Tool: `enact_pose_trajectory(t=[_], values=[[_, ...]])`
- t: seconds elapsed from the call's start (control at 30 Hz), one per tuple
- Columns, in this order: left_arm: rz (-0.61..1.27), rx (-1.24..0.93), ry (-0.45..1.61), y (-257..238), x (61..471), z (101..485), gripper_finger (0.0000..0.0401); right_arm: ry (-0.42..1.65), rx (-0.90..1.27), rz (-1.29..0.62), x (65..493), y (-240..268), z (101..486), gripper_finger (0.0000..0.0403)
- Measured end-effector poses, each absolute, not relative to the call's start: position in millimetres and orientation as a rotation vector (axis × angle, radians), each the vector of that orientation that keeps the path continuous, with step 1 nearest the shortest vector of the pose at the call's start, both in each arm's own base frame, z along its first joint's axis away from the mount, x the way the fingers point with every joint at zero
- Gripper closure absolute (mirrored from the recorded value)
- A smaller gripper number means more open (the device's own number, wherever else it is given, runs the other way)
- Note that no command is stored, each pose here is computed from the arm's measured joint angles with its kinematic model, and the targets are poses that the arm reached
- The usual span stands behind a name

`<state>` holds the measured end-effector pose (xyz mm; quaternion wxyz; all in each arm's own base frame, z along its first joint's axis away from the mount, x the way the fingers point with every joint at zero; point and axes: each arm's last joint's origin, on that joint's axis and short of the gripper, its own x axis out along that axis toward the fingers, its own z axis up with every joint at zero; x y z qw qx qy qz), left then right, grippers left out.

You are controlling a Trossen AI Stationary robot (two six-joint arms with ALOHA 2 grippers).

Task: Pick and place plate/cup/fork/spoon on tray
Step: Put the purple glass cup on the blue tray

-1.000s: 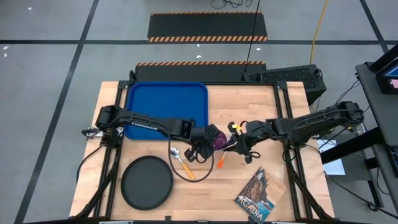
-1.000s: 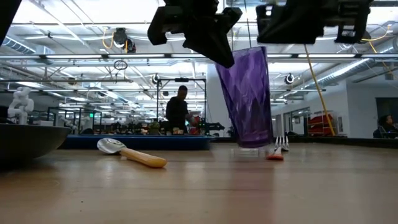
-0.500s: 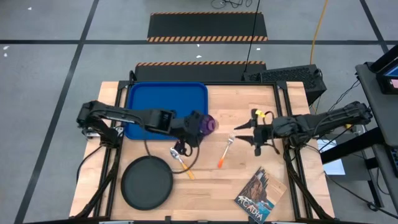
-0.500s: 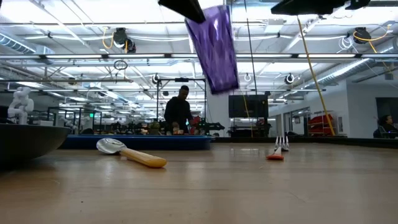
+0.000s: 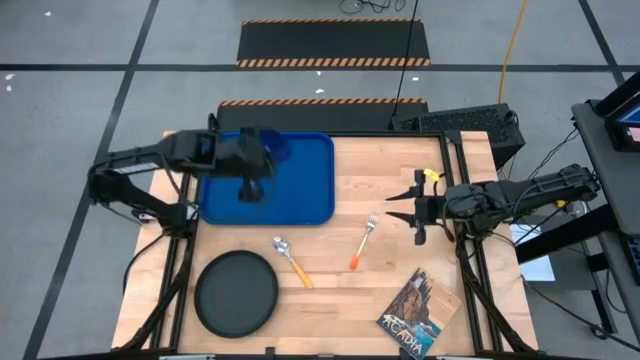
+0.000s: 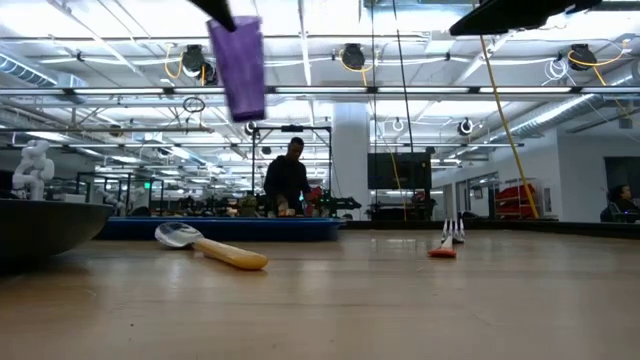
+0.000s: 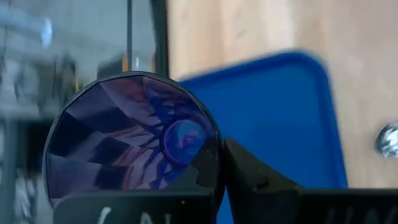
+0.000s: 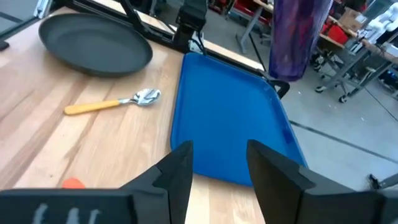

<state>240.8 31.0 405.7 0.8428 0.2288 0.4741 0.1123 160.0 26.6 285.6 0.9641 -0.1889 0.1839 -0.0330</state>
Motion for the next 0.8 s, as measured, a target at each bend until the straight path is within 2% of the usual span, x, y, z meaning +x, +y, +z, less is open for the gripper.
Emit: enact_pose_trajectory(t=[0.3,0.63,0.8], values=[[0.555,0.182,1.141,91,202,404,0.0389,0.371,-0.374,-0.068,160,27,286,0.0257],[0.873,-0.102,1.11,141,174,403,0.0386,0.378,-0.378,-0.067,160,27,285,0.0257],[0.92,-0.241,1.067,154,163,402,0.0391,0.386,-0.381,-0.065,160,27,284,0.0257]])
